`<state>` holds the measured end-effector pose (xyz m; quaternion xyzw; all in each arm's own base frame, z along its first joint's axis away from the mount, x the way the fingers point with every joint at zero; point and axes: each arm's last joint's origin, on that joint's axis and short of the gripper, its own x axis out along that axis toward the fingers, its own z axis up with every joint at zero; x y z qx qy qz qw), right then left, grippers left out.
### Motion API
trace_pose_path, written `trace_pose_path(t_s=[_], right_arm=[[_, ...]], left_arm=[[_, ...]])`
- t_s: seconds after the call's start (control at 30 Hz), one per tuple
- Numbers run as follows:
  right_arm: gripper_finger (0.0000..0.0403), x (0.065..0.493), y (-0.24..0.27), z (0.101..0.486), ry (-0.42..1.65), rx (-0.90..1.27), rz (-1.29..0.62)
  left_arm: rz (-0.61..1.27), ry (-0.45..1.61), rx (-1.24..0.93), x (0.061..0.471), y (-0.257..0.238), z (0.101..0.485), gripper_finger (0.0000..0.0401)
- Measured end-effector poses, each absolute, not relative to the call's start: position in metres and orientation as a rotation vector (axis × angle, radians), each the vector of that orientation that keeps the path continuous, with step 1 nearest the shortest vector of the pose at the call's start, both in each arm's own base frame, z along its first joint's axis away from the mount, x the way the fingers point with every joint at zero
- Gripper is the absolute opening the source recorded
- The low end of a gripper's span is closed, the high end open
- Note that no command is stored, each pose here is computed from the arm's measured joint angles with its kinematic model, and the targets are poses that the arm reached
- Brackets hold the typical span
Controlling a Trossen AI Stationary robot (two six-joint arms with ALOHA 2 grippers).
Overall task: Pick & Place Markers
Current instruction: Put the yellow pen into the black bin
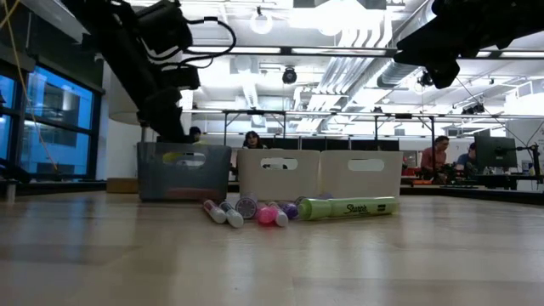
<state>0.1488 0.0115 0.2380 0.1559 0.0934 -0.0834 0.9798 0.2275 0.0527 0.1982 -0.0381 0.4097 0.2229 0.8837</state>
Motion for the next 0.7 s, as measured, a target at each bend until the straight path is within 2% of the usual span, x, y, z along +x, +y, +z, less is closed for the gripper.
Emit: trace_pose_path(t_s=[0.5, 0.7], right_arm=[[0.0103, 0.149, 0.011, 0.238, 0.187, 0.314, -0.168], [0.0103, 0.149, 0.011, 0.238, 0.187, 0.314, -0.168]], left_arm=[[0.365, 0.854, -0.054, 0.231, 0.066, 0.186, 0.0040], [0.342, 0.874, -0.047, 0.232, 0.066, 0.182, 0.0078]])
